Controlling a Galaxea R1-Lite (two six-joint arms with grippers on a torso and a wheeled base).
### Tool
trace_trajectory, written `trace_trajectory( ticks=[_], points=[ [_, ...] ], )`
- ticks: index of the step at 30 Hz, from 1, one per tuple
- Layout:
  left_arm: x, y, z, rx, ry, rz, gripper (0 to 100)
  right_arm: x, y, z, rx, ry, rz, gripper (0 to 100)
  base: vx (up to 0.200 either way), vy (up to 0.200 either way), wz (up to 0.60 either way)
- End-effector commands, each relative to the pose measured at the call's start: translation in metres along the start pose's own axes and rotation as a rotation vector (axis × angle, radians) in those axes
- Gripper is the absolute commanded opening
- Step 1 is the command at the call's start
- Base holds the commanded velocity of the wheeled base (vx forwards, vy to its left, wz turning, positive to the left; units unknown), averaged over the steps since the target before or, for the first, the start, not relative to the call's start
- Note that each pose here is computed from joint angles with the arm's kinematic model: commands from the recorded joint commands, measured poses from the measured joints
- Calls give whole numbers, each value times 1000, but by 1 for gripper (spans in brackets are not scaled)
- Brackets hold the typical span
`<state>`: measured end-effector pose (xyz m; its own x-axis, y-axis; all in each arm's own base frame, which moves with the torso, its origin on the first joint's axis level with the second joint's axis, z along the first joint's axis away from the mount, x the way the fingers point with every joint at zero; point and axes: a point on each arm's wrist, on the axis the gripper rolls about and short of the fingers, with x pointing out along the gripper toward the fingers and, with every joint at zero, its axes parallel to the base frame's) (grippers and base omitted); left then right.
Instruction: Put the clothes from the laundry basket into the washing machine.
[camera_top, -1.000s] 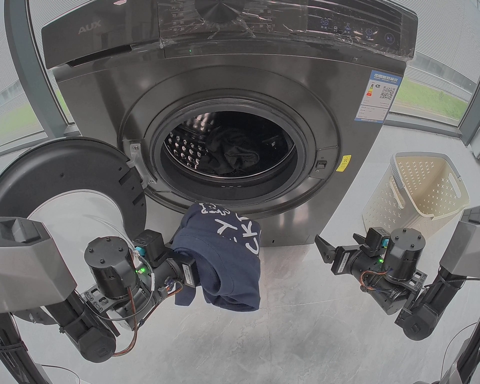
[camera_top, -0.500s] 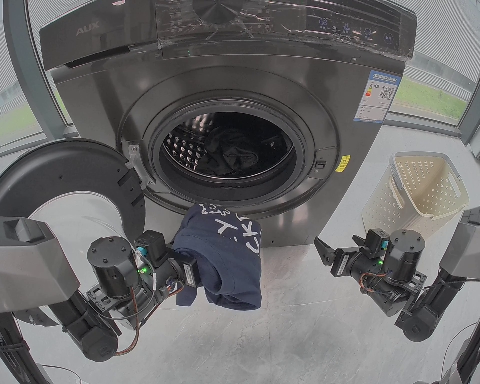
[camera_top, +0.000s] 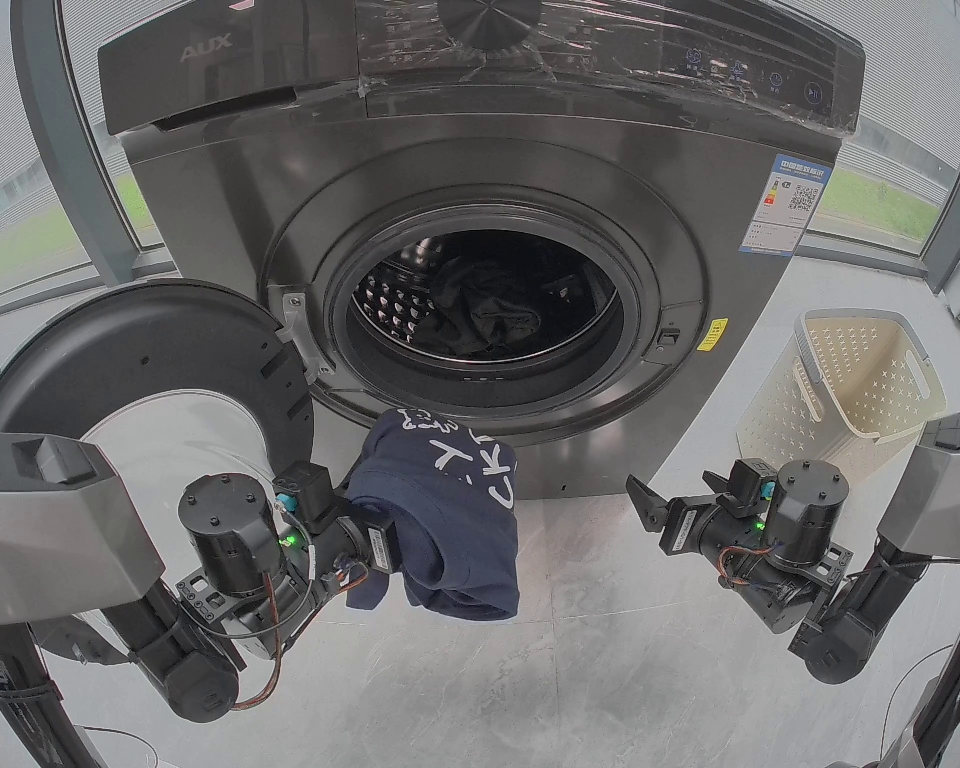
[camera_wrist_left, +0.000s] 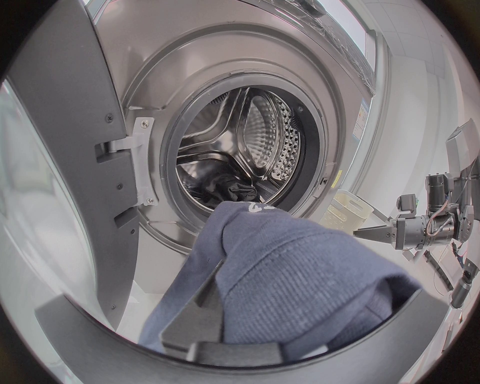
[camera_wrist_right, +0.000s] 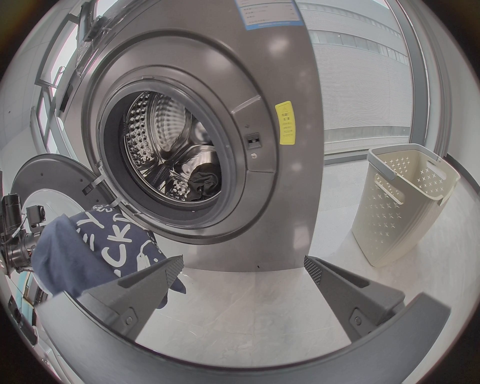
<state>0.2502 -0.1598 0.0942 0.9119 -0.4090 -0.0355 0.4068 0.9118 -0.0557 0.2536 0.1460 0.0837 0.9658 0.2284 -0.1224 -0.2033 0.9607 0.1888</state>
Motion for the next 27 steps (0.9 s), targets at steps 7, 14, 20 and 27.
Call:
trace_trajectory(
  ticks=[7, 14, 20, 27],
  points=[
    [3, -1, -4, 1, 5, 2, 0, 0, 1, -1, 0, 2, 4, 100, 200, 0, 0],
    [3, -1, -4, 1, 4, 0, 0, -5, 4, -5, -7, 23, 18, 100, 57, 0, 0],
    [3, -1, -4, 6, 5, 0, 0, -8, 7, -7, -12, 33, 28, 100, 0, 0, 0],
    [6, -2, -1, -2, -13, 2, 0, -15, 9, -14, -25, 65, 41, 100, 0, -86, 0]
  ],
)
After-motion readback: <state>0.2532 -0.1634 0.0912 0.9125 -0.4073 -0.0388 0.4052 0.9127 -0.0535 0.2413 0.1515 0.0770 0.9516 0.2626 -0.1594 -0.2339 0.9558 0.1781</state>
